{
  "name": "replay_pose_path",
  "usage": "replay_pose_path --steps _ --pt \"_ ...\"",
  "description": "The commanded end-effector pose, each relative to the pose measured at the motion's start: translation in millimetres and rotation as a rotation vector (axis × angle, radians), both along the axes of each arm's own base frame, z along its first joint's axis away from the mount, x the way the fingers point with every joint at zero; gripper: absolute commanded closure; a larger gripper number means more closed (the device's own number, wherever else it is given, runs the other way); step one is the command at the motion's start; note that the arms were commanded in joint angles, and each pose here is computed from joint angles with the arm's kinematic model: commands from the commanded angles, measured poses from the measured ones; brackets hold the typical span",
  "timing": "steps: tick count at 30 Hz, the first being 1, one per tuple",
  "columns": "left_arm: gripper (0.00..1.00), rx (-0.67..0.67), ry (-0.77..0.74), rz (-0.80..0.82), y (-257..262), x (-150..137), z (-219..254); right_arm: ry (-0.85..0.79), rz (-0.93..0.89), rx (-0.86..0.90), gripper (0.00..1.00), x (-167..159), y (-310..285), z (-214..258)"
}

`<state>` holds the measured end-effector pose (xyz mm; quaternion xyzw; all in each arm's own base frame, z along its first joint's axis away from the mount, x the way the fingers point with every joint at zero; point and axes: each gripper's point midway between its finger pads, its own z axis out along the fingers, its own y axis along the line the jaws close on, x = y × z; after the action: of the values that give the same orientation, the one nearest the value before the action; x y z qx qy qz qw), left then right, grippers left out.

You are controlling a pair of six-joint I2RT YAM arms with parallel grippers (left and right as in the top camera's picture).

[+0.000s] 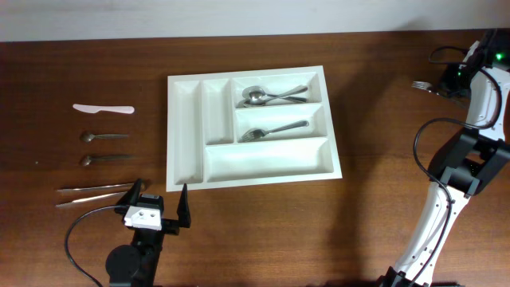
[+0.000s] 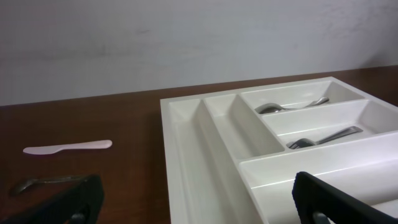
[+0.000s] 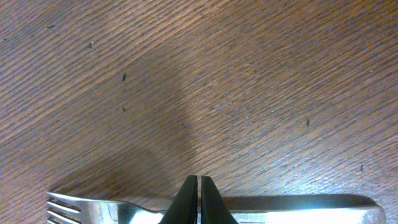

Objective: Pack container

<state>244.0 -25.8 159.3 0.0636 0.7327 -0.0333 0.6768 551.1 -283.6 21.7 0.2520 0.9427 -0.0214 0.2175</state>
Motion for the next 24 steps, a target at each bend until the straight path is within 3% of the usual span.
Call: replay_pose_path --steps 1,24 --pt "0.01 0.009 -0.002 0.008 2 0 -1 0.020 0.018 0.029 0.96 -5 0 -17" --pt "0.01 0.009 -0.003 0.008 2 0 -1 0.089 0.027 0.062 0.96 -20 6 -30"
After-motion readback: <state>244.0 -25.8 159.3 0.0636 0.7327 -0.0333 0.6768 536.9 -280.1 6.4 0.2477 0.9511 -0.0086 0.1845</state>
